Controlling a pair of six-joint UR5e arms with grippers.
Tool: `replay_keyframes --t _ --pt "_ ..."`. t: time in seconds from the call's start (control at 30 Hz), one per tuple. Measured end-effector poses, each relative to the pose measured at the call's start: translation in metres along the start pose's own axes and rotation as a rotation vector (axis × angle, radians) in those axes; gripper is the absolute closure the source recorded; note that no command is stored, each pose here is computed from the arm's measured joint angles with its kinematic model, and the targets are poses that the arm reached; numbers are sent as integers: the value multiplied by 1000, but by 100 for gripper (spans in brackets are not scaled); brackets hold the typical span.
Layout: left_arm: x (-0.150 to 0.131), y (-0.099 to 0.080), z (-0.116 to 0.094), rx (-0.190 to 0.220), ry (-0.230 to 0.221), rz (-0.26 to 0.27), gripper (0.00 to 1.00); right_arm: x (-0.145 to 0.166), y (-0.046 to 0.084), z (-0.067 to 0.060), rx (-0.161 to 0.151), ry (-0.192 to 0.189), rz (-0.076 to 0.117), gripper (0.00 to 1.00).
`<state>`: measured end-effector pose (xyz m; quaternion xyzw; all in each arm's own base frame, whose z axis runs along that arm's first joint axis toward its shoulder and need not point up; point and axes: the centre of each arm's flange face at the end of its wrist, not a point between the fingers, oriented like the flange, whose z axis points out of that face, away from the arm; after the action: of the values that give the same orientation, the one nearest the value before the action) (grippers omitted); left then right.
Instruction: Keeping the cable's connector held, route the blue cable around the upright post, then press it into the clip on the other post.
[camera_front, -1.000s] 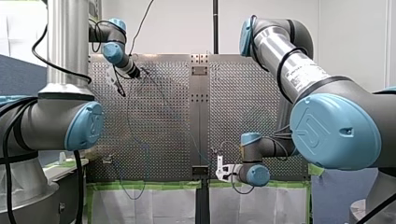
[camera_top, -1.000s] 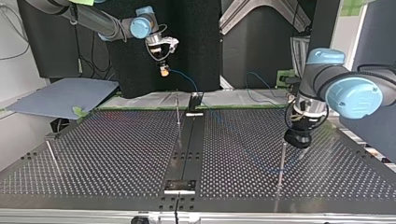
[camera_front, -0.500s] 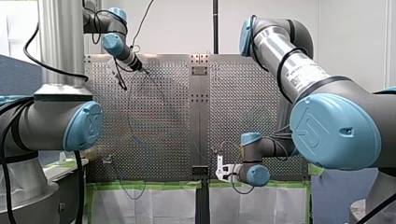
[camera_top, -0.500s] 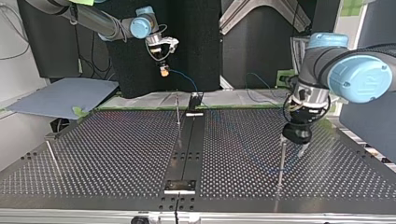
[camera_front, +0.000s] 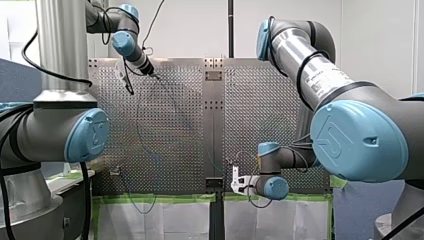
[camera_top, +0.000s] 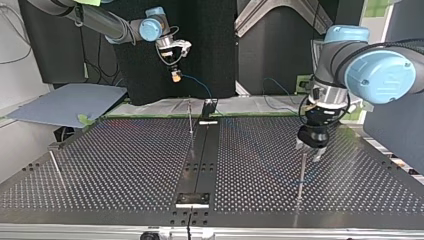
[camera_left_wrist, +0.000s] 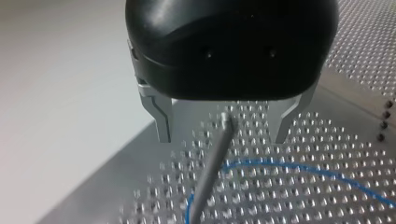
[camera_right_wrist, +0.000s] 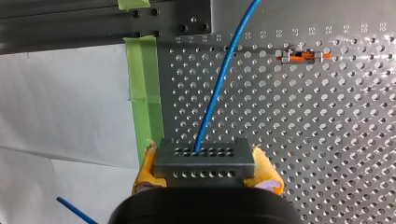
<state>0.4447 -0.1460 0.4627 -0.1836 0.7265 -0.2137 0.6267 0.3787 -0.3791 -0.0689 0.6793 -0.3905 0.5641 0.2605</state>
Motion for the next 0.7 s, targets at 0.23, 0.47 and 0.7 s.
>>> replay_keyframes --t 0.23,0.47,0.7 --pt "-11 -16 -23 11 -24 75 0 0 0 0 -1 1 0 100" --pt "-7 -19 -34 -32 -5 147 0 1 0 0 0 4 1 100" --pt "-3 -19 -37 -49 35 220 0 1 0 1 1 6 0 100"
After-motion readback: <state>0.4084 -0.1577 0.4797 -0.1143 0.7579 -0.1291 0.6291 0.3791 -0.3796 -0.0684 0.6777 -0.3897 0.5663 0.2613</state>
